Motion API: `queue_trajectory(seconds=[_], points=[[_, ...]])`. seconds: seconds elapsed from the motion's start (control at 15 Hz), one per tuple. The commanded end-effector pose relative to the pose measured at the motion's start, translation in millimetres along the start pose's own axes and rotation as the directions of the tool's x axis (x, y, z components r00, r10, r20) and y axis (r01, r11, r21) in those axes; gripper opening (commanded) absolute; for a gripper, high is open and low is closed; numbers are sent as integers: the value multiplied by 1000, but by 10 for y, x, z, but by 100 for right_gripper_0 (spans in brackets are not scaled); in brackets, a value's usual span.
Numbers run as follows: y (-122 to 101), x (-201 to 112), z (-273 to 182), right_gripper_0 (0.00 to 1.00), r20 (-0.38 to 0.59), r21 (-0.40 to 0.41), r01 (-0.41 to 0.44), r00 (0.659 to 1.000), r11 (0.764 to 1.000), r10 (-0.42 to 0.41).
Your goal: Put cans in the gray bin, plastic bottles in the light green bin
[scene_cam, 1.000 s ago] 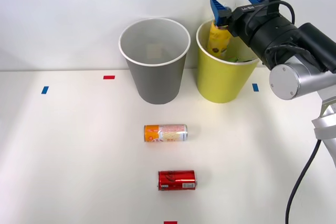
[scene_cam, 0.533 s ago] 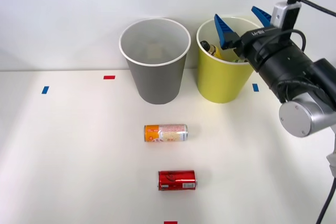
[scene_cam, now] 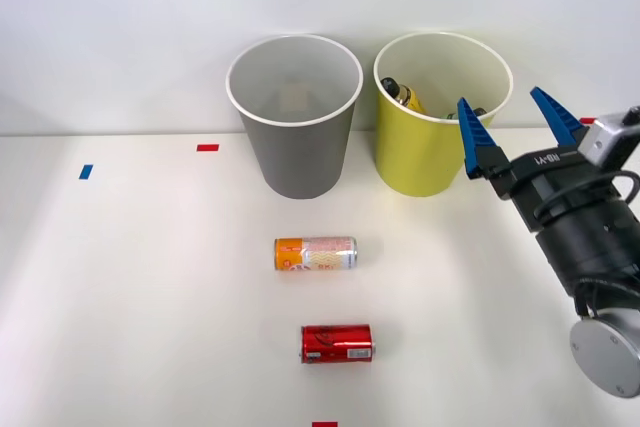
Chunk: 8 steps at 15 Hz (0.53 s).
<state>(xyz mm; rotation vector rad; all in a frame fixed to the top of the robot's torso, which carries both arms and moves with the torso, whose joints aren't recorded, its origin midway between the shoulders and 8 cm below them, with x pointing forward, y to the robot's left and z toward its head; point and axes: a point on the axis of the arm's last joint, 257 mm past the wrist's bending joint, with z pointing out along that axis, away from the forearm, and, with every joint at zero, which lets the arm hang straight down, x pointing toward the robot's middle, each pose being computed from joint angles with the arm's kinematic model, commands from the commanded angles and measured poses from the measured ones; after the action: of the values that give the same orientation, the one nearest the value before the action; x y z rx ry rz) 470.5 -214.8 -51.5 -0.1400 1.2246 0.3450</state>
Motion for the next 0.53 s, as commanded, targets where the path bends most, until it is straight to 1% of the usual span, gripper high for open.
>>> queue_trajectory(seconds=[0.07,0.2,0.4,0.47,0.53], points=[[-90,137,-406,100,-16,52,-14,1000,999,15],[-143,355,-765,100,-47,109,-46,998,993,51],[-142,574,-1123,100,-85,167,-83,992,982,98],[-137,630,-1205,100,-99,177,-79,990,981,98],[-137,688,-1312,100,-120,187,-54,990,981,77]])
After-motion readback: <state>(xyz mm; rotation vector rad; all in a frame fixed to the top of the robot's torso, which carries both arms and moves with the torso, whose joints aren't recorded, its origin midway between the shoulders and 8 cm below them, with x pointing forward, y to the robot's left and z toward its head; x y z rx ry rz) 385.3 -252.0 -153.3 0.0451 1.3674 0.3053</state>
